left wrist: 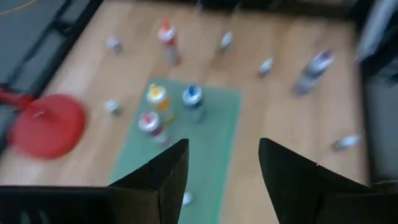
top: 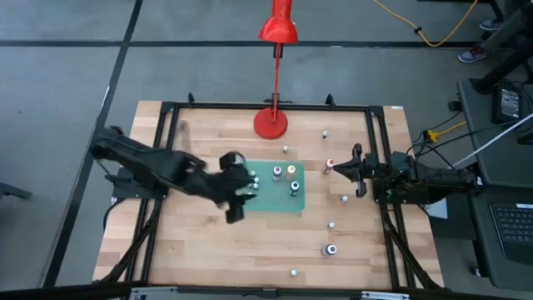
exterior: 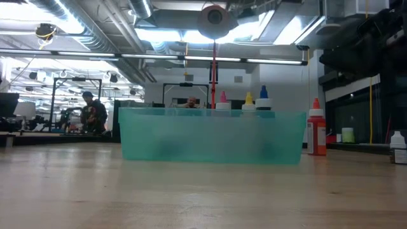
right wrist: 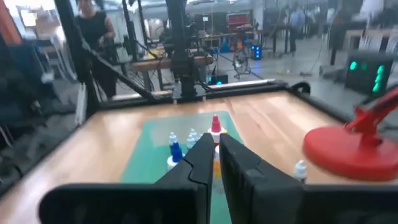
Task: Pick & Place food coloring
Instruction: Put the small orange food coloring bottle into the green bin
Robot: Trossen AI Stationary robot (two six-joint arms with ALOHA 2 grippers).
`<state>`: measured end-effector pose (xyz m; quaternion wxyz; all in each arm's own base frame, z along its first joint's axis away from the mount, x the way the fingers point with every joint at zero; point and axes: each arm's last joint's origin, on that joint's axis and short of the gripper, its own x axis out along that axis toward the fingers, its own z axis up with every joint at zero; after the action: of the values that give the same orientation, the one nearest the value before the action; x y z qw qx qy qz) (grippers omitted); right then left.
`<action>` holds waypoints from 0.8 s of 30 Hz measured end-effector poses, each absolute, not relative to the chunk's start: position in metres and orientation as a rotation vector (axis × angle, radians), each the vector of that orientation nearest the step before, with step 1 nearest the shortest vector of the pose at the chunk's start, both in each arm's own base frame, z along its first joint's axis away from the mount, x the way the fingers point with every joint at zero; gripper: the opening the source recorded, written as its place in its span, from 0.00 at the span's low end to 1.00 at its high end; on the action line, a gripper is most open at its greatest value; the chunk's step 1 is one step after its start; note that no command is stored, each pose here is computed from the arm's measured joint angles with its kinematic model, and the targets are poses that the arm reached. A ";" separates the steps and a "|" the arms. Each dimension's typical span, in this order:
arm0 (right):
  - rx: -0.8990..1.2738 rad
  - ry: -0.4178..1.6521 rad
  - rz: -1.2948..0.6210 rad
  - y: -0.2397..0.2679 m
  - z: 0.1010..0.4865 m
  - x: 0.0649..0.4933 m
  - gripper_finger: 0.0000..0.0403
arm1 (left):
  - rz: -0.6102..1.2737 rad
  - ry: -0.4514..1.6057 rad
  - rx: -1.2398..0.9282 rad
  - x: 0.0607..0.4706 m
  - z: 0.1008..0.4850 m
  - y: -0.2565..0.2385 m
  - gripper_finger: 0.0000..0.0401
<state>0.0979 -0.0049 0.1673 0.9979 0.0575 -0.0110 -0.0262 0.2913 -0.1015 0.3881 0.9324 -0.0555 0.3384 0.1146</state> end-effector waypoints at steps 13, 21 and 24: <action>0.357 -0.077 -0.014 -0.004 0.182 0.097 0.09 | 0.082 0.055 -0.239 0.227 0.343 -0.036 0.37; 0.347 0.147 0.044 0.000 0.248 0.103 0.30 | 0.094 0.128 -0.230 0.220 0.302 -0.029 0.38; 0.305 0.287 0.066 0.004 0.273 0.116 0.41 | 0.095 0.151 -0.209 0.219 0.294 -0.028 0.38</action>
<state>0.1159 0.0036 0.2732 0.9776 0.1513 0.1423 0.0327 0.2195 -0.0285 0.2940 0.9906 -0.1040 0.0755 0.0474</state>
